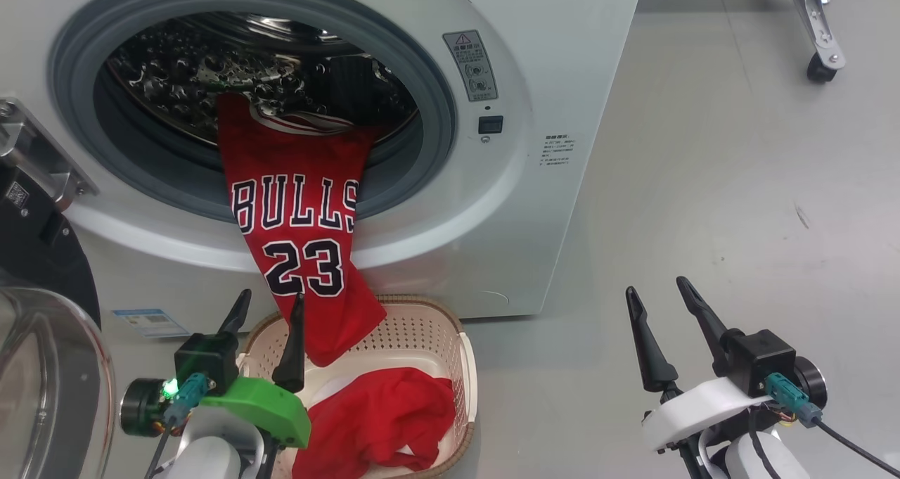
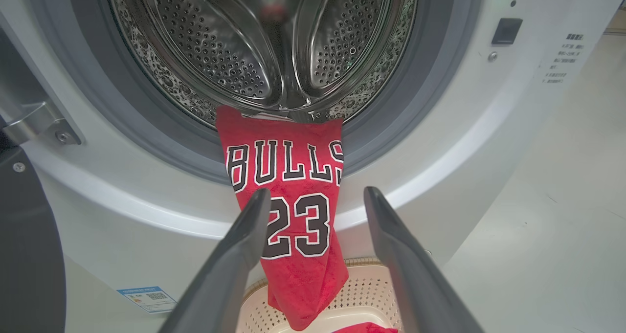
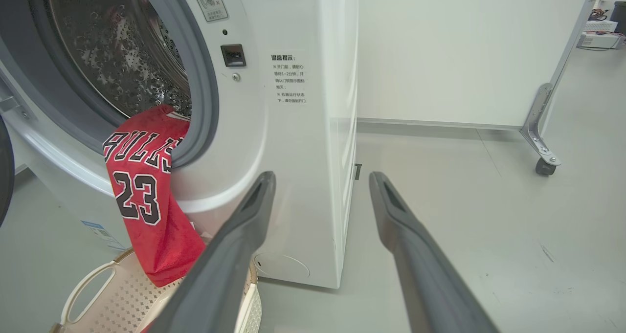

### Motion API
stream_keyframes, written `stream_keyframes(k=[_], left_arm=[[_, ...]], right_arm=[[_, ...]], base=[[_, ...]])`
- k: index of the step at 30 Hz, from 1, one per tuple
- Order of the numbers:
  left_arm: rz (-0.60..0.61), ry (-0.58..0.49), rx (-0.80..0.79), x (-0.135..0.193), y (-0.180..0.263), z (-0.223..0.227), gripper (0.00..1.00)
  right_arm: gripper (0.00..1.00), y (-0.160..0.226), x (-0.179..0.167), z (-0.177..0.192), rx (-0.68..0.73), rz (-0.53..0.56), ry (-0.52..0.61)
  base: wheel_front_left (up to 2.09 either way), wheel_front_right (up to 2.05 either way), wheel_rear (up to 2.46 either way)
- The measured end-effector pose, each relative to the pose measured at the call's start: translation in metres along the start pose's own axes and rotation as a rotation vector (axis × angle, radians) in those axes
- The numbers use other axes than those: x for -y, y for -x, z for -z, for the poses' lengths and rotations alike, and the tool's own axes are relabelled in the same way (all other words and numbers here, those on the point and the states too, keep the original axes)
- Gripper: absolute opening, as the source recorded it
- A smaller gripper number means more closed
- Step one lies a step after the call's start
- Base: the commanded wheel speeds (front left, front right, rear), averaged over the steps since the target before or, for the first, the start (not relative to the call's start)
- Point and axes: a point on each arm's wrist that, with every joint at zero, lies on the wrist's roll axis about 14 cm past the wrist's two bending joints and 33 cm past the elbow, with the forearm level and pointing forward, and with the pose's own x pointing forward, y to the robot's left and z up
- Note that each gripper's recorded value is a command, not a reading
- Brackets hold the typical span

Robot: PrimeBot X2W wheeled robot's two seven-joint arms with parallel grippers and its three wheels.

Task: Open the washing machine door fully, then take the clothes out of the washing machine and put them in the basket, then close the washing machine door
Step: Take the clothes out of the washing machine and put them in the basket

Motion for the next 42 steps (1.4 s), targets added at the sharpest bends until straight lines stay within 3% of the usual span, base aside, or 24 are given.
stream_keyframes(k=[15,42], left_arm=[[-0.008,-0.011,0.055,0.000,0.031,-0.016,1.00],[0.007,0.005,0.017,0.009,0.036,-0.019,1.00]], right_arm=[[1.00,0.018,-0.010,-0.006,0.021,-0.007,-0.009],[1.00,0.019,-0.007,-0.005,0.021,0.009,-0.018]], base=[[0.00,0.00,0.00],[0.00,0.00,0.00]])
